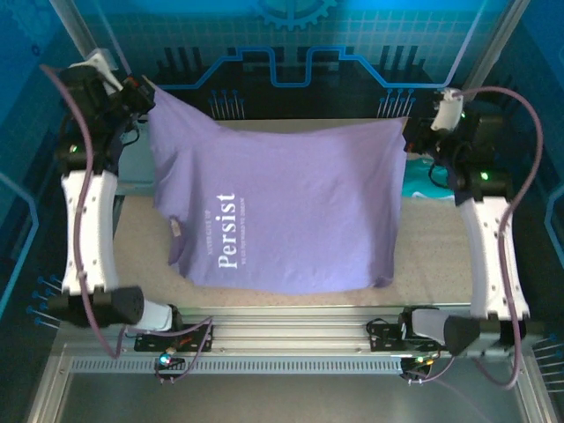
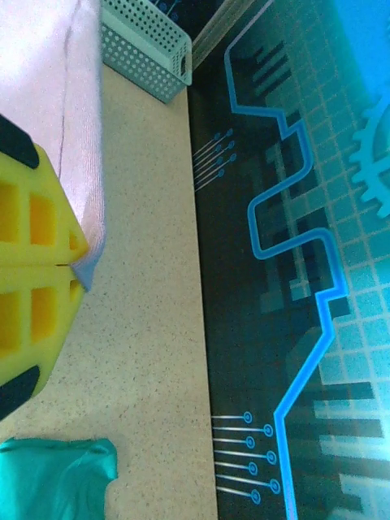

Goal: Fold the inside-out t-shirt

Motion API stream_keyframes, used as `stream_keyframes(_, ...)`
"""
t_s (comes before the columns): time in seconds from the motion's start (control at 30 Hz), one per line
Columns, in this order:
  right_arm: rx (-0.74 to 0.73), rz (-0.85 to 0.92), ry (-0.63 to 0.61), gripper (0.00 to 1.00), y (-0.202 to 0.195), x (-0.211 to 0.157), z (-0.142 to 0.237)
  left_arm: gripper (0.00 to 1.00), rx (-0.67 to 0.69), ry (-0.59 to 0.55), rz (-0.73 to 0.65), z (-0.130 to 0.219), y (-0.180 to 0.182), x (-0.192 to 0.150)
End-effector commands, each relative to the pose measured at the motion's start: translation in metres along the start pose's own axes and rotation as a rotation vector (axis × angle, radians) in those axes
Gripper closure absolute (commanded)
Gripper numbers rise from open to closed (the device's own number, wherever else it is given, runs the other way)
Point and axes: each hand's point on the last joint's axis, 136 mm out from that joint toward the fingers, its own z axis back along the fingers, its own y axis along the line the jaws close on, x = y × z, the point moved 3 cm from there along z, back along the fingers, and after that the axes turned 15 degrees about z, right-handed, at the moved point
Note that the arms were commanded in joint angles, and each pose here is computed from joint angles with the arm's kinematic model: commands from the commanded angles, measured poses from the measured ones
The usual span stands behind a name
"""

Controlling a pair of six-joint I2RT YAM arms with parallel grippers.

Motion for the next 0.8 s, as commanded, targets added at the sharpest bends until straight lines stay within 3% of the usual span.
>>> stream_keyframes(0.0, -0.008, 0.054, -0.222, 1.00, 0.005, 0.073, 0.013, 1.00, -0.180, -0.160, -0.035, 0.026, -0.064, 0.049)
stream_keyframes(0.1, -0.003, 0.077, -0.245, 1.00, 0.010, 0.092, 0.019, 1.00, -0.241, -0.182, -0.050, 0.039, -0.088, 0.063)
stream_keyframes(0.23, -0.032, 0.110, -0.284, 1.00, 0.018, 0.101, 0.053, 1.00, -0.320, -0.240, -0.076, 0.085, -0.115, 0.072)
stream_keyframes(0.6, -0.137, 0.206, -0.482, 1.00, 0.059, 0.100, 0.214, 1.00, -0.523, -0.495, -0.184, 0.275, -0.156, 0.062)
stream_keyframes(0.77, -0.158, 0.243, -0.547, 1.00, 0.073, 0.103, 0.263, 1.00, -0.582, -0.561, -0.212, 0.320, -0.165, 0.058)
